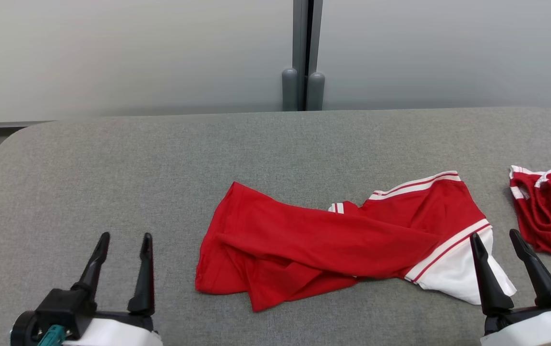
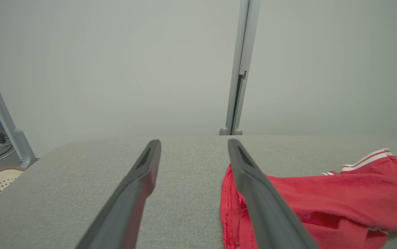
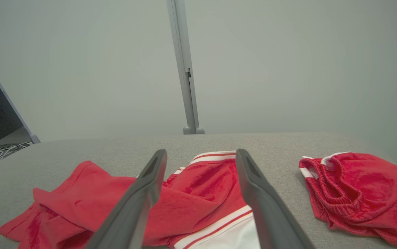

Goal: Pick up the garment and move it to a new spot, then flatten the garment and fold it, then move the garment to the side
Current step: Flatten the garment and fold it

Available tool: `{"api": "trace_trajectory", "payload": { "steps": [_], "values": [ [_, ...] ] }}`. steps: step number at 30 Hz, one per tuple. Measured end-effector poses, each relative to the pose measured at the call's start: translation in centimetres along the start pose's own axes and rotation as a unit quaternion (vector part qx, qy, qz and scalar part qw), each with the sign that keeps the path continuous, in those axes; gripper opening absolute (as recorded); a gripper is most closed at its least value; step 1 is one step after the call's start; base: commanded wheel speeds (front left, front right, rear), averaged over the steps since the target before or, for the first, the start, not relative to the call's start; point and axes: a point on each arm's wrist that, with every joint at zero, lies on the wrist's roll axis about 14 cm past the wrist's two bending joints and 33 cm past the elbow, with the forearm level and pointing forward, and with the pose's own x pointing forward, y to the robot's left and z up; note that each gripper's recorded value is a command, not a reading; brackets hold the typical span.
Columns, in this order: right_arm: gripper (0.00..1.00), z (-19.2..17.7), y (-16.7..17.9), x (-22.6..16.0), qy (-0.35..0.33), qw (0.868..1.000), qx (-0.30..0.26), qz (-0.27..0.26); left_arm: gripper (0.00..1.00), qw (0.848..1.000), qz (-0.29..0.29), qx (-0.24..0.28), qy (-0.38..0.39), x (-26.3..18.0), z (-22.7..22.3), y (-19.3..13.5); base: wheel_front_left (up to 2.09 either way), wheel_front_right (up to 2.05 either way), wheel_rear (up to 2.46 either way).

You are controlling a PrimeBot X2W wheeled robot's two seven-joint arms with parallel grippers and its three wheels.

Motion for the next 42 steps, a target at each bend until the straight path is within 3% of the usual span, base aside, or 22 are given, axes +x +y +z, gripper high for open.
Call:
{"api": "trace_trajectory", "payload": {
  "steps": [7,12,16,20,22,23,26,30,37,42],
  "values": [
    [1.0,0.0,-0.2,1.1,0.001,1.0,0.002,0.0,1.0,0.994,-0.094,-0.025,0.047,1.7,-2.2,-5.8,0.0,0.0,0.0],
    [1.0,-1.0,-0.4,2.1,0.014,1.0,0.005,-0.004,1.0,0.973,-0.17,-0.05,0.145,1.7,-7.6,-10.3,0.0,0.0,0.0],
    [1.0,-1.9,-0.8,2.3,0.026,1.0,0.011,-0.012,1.0,0.957,-0.177,-0.064,0.222,0.9,-12.2,-11.2,0.0,0.0,0.0],
    [1.0,-2.3,-1.5,2.5,0.028,0.999,0.015,-0.024,1.0,0.949,-0.175,-0.082,0.25,0.8,-14.3,-11.5,0.0,0.0,0.0],
    [1.0,-2.5,-1.9,2.5,0.029,0.999,0.016,-0.03,0.04,0.946,-0.179,-0.087,0.258,0.8,-14.9,-11.6,0.0,0.0,0.0],
    [1.0,-2.6,-2.0,2.5,0.03,0.999,0.016,-0.032,0.0,0.945,-0.181,-0.088,0.256,1.0,-14.9,-11.7,0.0,0.0,0.0],
    [1.0,-2.7,-2.0,2.7,0.03,0.999,0.017,-0.033,0.0,0.946,-0.189,-0.09,0.247,1.3,-14.6,-12.0,0.0,0.0,0.0],
    [1.0,-2.5,-2.2,2.9,0.024,0.999,0.018,-0.035,0.0,0.958,-0.186,-0.092,0.197,2.8,-12.2,-11.6,0.0,0.0,0.0],
    [1.0,-1.7,-2.7,3.1,0.008,0.999,0.018,-0.042,0.0,0.985,-0.148,-0.055,0.064,5.7,-4.4,-8.0,0.0,0.0,0.0],
    [1.0,-1.0,-2.6,3.1,-0.004,0.999,0.022,-0.043,0.0,0.992,-0.122,-0.021,-0.002,6.2,0.8,-5.7,0.0,0.0,0.0]
  ]
}}
